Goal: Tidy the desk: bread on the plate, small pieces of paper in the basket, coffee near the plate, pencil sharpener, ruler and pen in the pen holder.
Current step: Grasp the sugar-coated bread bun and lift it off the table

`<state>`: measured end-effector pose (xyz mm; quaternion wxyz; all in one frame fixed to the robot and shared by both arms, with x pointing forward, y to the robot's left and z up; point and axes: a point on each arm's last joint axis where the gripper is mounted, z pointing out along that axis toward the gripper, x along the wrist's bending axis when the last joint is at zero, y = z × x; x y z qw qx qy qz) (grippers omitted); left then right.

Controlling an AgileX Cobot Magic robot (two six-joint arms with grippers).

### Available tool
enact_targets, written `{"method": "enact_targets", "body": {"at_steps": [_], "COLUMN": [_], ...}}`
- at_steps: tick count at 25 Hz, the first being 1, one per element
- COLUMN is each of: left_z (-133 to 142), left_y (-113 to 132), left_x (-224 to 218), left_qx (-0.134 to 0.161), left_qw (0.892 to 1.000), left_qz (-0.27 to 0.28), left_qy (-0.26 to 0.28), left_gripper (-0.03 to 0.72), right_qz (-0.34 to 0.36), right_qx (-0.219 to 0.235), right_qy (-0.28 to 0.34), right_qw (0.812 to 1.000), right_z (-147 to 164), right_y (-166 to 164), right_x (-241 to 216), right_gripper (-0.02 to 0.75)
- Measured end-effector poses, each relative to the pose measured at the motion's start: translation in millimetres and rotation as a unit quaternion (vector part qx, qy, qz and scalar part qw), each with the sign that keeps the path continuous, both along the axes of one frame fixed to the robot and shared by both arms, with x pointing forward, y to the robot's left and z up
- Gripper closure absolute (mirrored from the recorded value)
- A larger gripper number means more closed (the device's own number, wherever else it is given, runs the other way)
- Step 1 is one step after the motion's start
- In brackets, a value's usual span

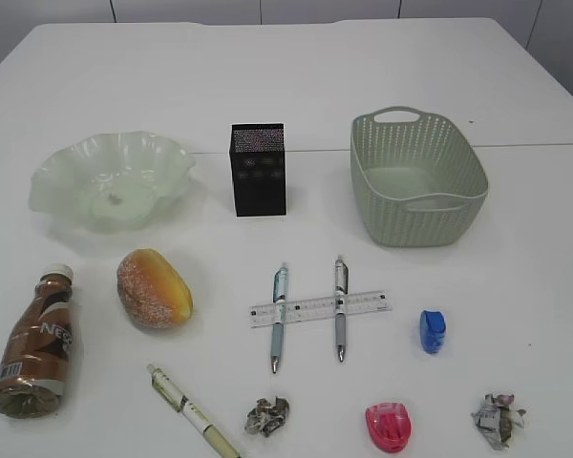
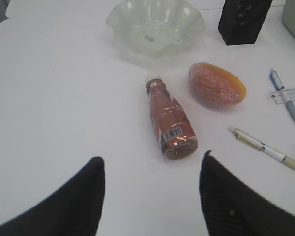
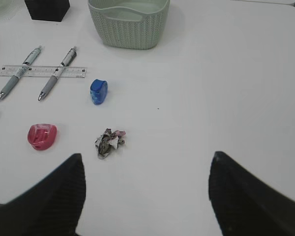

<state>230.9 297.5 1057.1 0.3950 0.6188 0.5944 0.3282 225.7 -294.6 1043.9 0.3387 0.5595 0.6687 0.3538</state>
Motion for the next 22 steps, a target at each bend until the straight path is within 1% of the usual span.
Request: {"method": "enact_targets", "body": {"at_steps": [3, 9, 12, 14, 17, 20, 22], "left_z": [0.0, 0.0, 0.2, 2.1, 9.0, 12.4, 12.7], "left_y": [0.0, -0.3, -2.2, -3.4, -4.8, -5.8, -6.4], "left_x": [0.0, 0.0, 2.0, 6.3, 21.3, 40.6, 55.1], "left_qx": [0.0, -0.002, -0.006, -0.006, -0.011, -0.013, -0.013], "left_qw": [1.0, 1.0, 1.0, 1.0, 1.0, 0.999, 0.999], "left_qz": [0.0, -0.001, -0.01, -0.015, -0.016, -0.013, -0.011], "left_qy": [0.0, 0.0, 0.006, 0.011, 0.021, 0.035, 0.049], "left_gripper": [0.243, 0.244, 0.244, 0.244, 0.244, 0.244, 0.244], "right_qz": [-0.002, 0.007, 0.012, 0.006, -0.009, -0.039, -0.051], "right_qx": [0.005, 0.039, 0.061, 0.078, 0.091, 0.115, 0.122], "right_qy": [0.001, -0.026, -0.032, -0.035, -0.021, 0.003, 0.023], "right_qw": [1.0, 0.999, 0.998, 0.996, 0.996, 0.993, 0.991], "right_z": [0.0, 6.8, 17.9, 27.5, 35.0, 35.7, 32.4], "right_y": [0.2, 4.5, 7.6, 8.8, 9.1, 8.9, 9.4], "right_x": [0.0, 1.2, 10.7, 22.7, 49.3, 84.1, 108.6], "right_gripper": [0.168, 0.168, 0.168, 0.169, 0.169, 0.169, 0.169]}}
